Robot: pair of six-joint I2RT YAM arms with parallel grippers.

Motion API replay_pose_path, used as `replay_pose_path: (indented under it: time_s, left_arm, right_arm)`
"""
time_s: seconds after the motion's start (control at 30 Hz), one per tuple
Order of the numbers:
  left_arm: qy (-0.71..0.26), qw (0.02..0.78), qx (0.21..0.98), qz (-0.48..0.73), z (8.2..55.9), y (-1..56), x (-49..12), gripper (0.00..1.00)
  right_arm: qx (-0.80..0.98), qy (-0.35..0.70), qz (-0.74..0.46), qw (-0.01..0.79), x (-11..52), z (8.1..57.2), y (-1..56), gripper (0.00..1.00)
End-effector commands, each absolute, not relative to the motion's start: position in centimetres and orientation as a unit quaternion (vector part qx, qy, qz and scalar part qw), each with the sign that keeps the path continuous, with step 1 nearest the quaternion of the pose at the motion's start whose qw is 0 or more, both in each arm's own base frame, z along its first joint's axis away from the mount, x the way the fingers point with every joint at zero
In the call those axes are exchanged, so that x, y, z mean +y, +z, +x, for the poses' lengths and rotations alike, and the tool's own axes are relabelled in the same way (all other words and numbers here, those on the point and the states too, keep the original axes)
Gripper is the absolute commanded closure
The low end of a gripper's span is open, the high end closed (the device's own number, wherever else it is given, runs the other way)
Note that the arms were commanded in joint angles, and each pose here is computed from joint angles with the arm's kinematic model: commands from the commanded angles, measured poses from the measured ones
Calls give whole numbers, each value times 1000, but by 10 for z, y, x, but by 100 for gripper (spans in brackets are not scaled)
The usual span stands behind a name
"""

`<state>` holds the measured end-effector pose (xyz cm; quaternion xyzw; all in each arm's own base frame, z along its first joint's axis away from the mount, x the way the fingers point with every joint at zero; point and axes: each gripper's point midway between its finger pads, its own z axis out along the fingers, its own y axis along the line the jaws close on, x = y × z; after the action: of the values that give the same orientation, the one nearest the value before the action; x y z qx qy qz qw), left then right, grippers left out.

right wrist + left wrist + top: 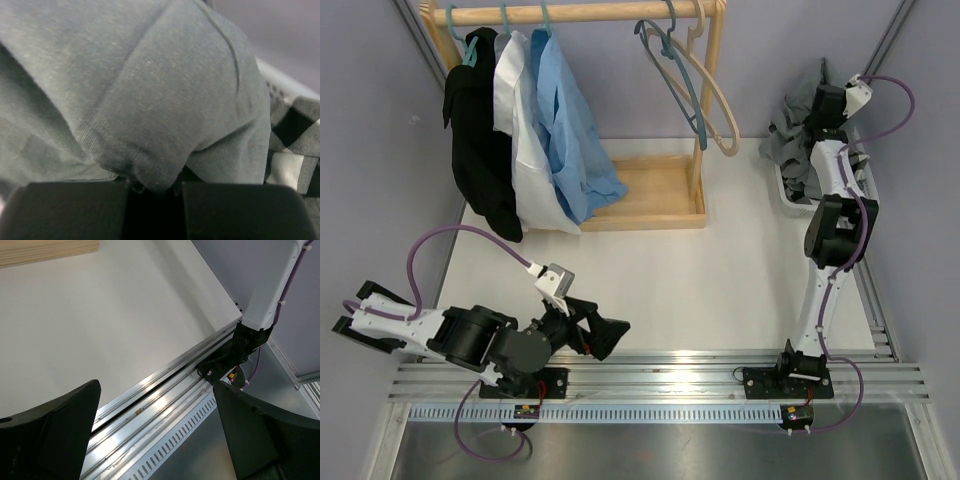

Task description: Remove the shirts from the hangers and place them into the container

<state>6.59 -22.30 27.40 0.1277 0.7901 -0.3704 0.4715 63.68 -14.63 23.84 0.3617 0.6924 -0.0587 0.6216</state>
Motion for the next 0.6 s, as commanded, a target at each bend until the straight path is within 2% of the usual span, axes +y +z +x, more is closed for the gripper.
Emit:
replay_pose_path:
  time_s: [0.0, 0.07, 0.27, 0.4, 0.5, 0.57]
  left_arm:
    - [-382, 478, 786, 89, 71, 280, -223, 1]
    - [-383, 477, 787, 86, 72, 278, -223, 1]
    - [-389, 471, 787, 85, 69, 277, -226, 1]
    - [-390, 473, 785, 88, 69, 278, -228, 1]
    - [-396, 473, 782, 89, 68, 281, -230, 1]
    - [-397, 474, 781, 92, 67, 281, -233, 1]
  right_arm:
    - [741, -97, 429, 508, -171, 619, 202, 100]
    - [773, -101, 445, 441, -179, 602, 168, 100]
    - [785, -154, 471, 372, -215, 567, 120, 100]
    - [809, -126, 479, 316, -230, 545, 83, 100]
    - [833, -126, 467, 270, -230, 535, 54, 100]
    - [850, -89, 454, 253, -216, 538, 39, 100]
